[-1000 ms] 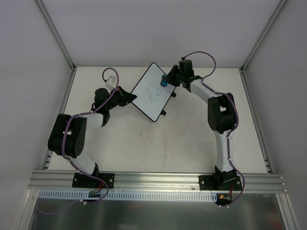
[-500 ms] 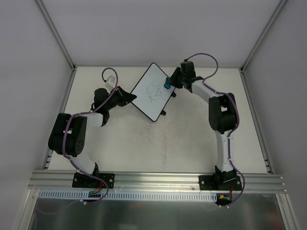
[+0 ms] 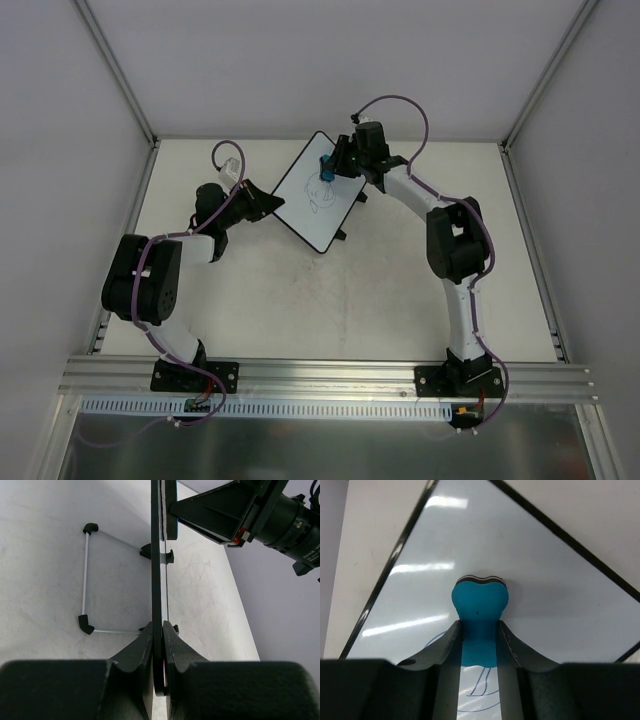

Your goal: Erase the whiteboard

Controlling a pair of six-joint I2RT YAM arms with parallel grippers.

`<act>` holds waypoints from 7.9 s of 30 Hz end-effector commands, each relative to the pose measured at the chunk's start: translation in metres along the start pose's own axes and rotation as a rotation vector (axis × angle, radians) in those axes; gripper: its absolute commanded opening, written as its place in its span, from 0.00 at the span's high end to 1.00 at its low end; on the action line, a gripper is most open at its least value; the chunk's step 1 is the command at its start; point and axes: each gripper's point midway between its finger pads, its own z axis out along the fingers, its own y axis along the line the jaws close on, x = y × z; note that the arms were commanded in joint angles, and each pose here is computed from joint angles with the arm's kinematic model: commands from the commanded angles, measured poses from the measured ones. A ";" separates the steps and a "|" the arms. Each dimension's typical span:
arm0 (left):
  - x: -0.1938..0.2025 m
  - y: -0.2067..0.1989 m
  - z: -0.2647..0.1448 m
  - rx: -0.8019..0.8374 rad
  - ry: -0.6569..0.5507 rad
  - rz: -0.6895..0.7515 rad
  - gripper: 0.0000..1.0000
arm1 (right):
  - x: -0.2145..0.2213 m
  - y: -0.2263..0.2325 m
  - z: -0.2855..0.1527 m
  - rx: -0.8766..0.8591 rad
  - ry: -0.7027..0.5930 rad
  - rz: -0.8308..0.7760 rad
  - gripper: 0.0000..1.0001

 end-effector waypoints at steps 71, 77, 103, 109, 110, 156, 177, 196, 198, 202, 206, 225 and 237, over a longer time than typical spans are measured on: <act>0.002 0.004 0.004 -0.003 0.043 0.049 1.00 | 0.075 0.028 -0.027 -0.114 0.125 -0.117 1.00; 0.001 0.004 0.004 -0.005 0.045 0.049 1.00 | 0.095 0.071 -0.031 -0.213 0.151 -0.240 1.00; 0.000 0.002 0.003 -0.001 0.043 0.052 1.00 | 0.122 0.091 -0.036 -0.170 0.163 -0.329 1.00; 0.001 0.002 0.003 -0.001 0.045 0.048 1.00 | 0.116 0.049 -0.030 -0.135 0.145 -0.110 1.00; 0.001 0.002 0.003 0.000 0.044 0.047 1.00 | 0.115 0.046 -0.030 -0.127 0.143 -0.072 1.00; 0.004 0.002 0.001 0.014 0.056 0.028 1.00 | 0.148 0.052 -0.044 -0.171 0.173 -0.144 1.00; 0.002 0.002 0.003 0.016 0.063 0.023 1.00 | 0.182 0.108 -0.063 -0.252 0.218 -0.335 1.00; -0.006 0.008 -0.002 0.038 0.047 -0.028 1.00 | 0.101 0.083 -0.147 0.013 0.022 -0.426 1.00; -0.006 0.009 -0.003 0.033 0.043 -0.032 0.98 | 0.107 0.062 -0.156 0.083 0.082 -0.405 1.00; -0.008 0.008 -0.005 0.036 0.038 -0.029 0.96 | 0.116 0.008 -0.173 0.224 0.155 -0.335 1.00; -0.009 0.006 -0.006 0.038 0.036 -0.029 0.96 | 0.116 -0.053 -0.203 0.305 0.161 -0.225 1.00; -0.011 0.002 -0.009 0.044 0.030 -0.026 0.83 | 0.176 -0.151 -0.227 0.506 0.333 -0.161 0.85; -0.012 0.002 -0.010 0.043 0.026 -0.025 0.76 | 0.186 -0.163 -0.221 0.522 0.374 -0.160 0.81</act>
